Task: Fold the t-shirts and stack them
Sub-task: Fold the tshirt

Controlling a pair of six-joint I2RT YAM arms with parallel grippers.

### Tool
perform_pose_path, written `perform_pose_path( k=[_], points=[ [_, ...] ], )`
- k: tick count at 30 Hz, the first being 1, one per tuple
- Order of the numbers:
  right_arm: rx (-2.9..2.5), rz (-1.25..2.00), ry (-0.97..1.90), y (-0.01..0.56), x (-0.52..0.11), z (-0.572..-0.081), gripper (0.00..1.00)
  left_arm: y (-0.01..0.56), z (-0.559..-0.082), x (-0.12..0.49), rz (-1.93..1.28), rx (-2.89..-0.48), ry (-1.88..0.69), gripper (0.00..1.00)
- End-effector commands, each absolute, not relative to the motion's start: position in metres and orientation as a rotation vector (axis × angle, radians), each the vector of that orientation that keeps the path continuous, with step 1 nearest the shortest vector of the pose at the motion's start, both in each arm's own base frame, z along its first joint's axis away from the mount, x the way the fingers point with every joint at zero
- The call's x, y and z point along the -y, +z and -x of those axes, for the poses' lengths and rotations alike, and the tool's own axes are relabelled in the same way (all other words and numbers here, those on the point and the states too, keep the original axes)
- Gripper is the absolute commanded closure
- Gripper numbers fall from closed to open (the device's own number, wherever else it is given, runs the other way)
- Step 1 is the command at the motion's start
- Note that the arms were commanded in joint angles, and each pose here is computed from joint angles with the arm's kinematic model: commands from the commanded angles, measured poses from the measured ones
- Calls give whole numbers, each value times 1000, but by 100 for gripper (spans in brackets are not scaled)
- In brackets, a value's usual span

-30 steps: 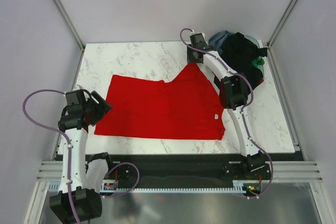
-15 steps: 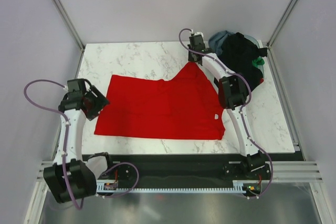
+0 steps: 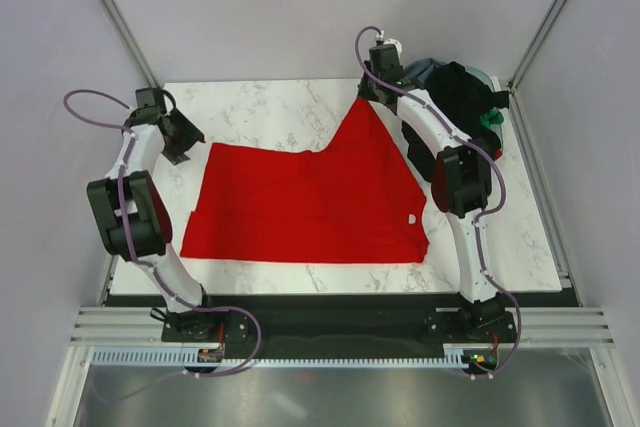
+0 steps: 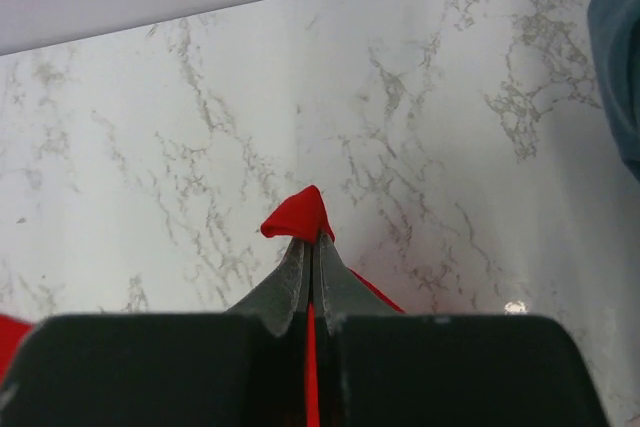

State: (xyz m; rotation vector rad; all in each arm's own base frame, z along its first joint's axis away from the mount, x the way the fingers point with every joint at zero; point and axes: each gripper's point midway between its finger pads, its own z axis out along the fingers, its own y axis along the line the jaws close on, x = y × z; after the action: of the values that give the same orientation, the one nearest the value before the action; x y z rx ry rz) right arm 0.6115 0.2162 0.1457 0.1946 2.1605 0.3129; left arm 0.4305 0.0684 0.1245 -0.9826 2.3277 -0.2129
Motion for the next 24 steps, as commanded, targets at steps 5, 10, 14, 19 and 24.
perform_pose_path(
  k=[5, 10, 14, 19, 24],
  points=[
    [-2176, -148, 456, 164, -247, -585, 100, 110, -504, -59, 774, -2361, -284, 35],
    [-2217, -129, 424, 149, -242, -574, 100, 76, -522, -56, 775, -2416, -259, 35],
    [-2238, -119, 447, 143, -245, -570, 100, 62, -528, -47, 762, -2448, -231, 36],
    [-2268, -115, 450, 134, -244, -562, 100, 47, -523, -48, 779, -2483, -169, 40],
    [-2305, -111, 446, 123, -241, -550, 100, 33, -519, -55, 803, -2507, -81, 44]
  ],
)
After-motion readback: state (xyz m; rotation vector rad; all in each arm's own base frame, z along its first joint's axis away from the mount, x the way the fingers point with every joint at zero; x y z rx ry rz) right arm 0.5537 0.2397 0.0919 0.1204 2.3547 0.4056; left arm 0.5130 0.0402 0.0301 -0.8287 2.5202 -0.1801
